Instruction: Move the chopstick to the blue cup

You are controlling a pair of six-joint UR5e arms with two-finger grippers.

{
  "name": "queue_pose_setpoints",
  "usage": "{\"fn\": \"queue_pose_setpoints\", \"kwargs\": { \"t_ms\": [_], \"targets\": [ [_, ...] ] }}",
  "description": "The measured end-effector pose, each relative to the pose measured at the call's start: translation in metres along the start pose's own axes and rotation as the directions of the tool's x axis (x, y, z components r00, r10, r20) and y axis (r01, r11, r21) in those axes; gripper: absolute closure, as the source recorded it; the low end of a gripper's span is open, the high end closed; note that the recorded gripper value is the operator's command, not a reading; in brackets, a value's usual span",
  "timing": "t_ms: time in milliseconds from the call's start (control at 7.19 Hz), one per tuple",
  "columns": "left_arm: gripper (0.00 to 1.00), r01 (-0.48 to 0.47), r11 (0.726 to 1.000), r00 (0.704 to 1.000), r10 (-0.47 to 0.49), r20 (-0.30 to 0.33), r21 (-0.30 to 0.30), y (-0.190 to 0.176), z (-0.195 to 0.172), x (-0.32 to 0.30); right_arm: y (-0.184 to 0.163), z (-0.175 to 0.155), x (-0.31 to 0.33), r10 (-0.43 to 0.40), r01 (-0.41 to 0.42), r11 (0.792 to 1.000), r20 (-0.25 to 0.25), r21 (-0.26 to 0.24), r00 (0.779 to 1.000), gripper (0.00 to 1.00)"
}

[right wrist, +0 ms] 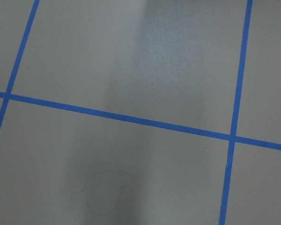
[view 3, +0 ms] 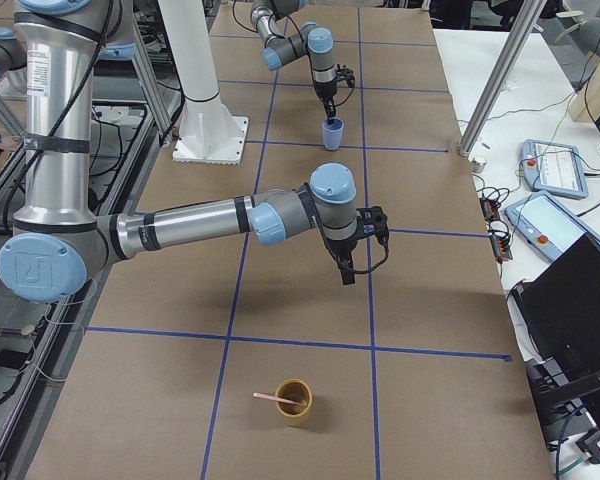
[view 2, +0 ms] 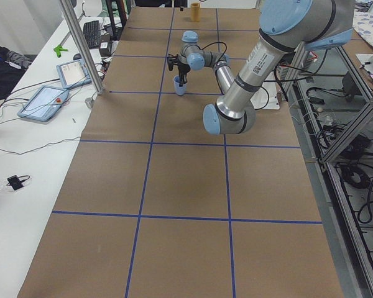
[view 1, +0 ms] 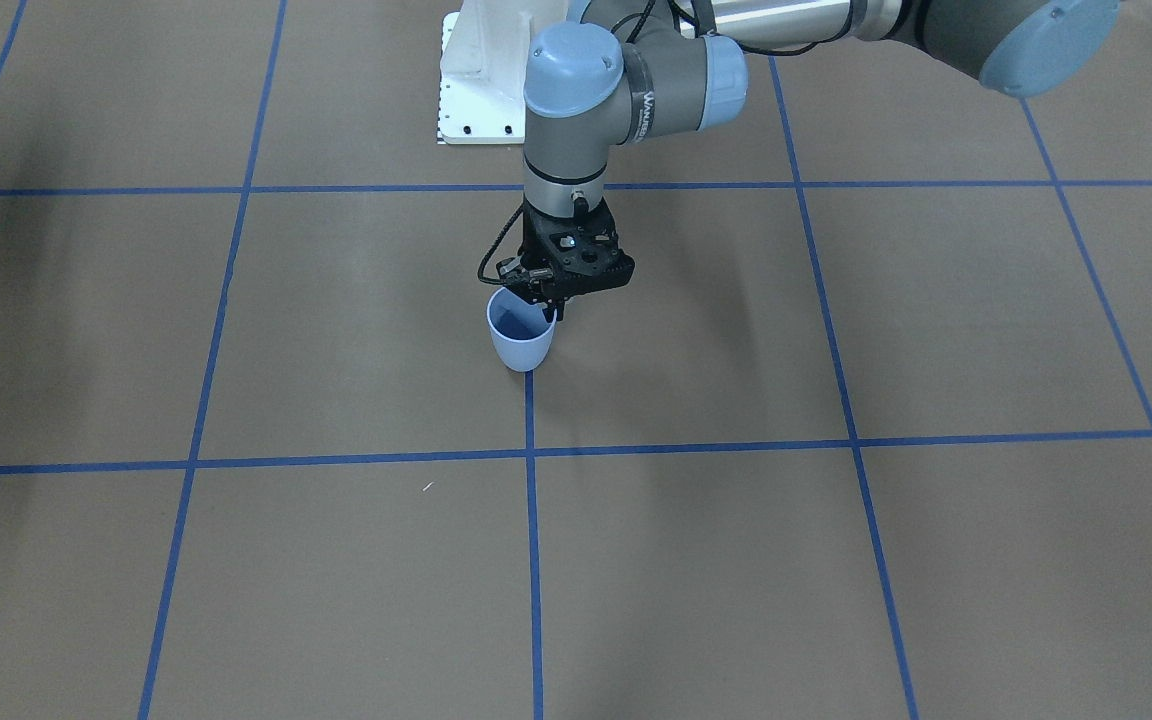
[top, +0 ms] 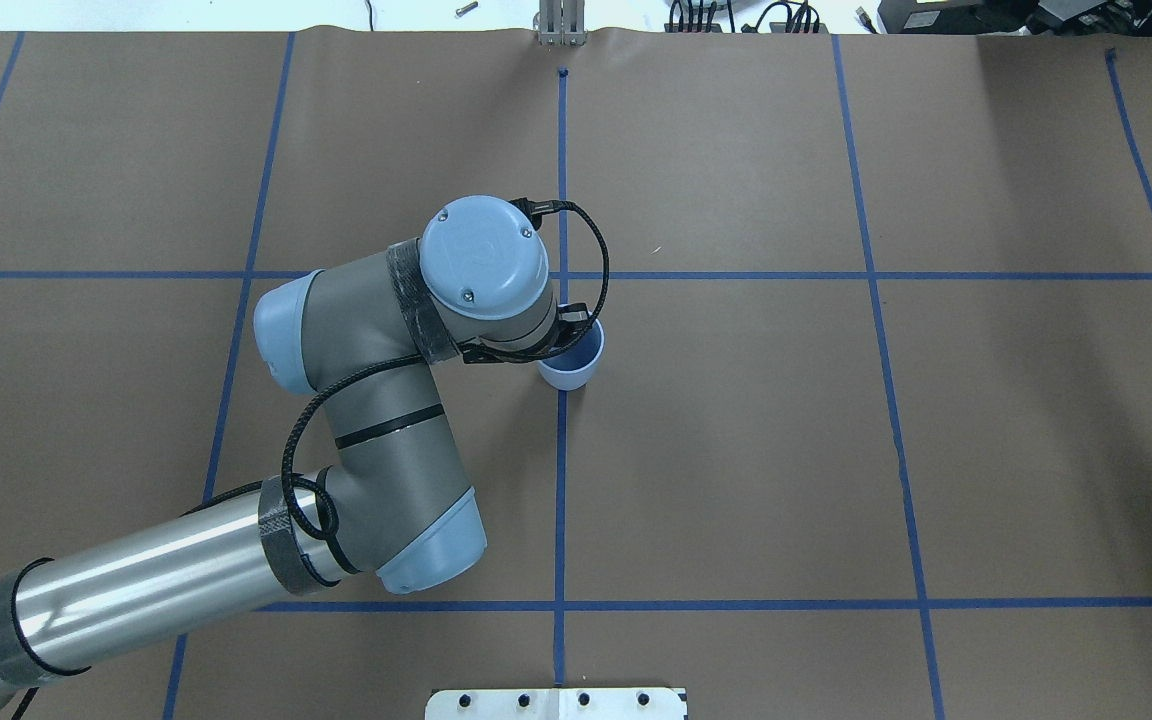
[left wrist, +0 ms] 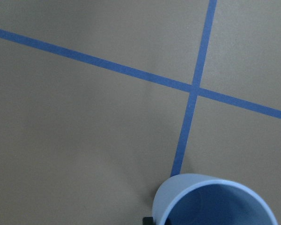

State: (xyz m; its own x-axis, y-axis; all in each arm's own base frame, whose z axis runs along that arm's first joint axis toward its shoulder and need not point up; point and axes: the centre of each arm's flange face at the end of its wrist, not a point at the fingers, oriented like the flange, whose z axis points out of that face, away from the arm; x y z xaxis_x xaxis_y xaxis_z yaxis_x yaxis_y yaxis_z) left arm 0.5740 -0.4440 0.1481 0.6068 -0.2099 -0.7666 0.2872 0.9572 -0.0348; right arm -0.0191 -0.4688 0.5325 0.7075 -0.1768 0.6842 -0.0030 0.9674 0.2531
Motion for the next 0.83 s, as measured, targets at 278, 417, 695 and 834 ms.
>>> {"fn": "queue_pose_setpoints", "kwargs": {
  "t_ms": [278,417,695,834],
  "targets": [
    [0.01,-0.052,0.998,0.999,0.052,-0.003,0.018,-0.002,-0.004,-0.005,-0.001,0.000,-0.001,0.000,0.000,1.000,0.000,0.001,1.000,0.00],
    [0.01,-0.069,0.997,0.997,0.070,-0.022,0.031,-0.005,-0.017,-0.005,-0.002,-0.001,-0.001,0.000,0.000,1.000,0.001,0.002,1.000,0.00],
    [0.01,-0.104,0.993,0.993,0.107,-0.052,0.056,-0.024,-0.058,-0.010,-0.003,-0.001,-0.002,-0.001,0.001,1.000,0.001,0.004,1.000,0.00],
    [0.01,-0.139,0.989,0.989,0.142,-0.050,0.055,-0.039,-0.079,-0.020,-0.003,-0.001,-0.002,-0.001,0.001,1.000,0.001,0.004,1.000,0.00]
  ]
}}
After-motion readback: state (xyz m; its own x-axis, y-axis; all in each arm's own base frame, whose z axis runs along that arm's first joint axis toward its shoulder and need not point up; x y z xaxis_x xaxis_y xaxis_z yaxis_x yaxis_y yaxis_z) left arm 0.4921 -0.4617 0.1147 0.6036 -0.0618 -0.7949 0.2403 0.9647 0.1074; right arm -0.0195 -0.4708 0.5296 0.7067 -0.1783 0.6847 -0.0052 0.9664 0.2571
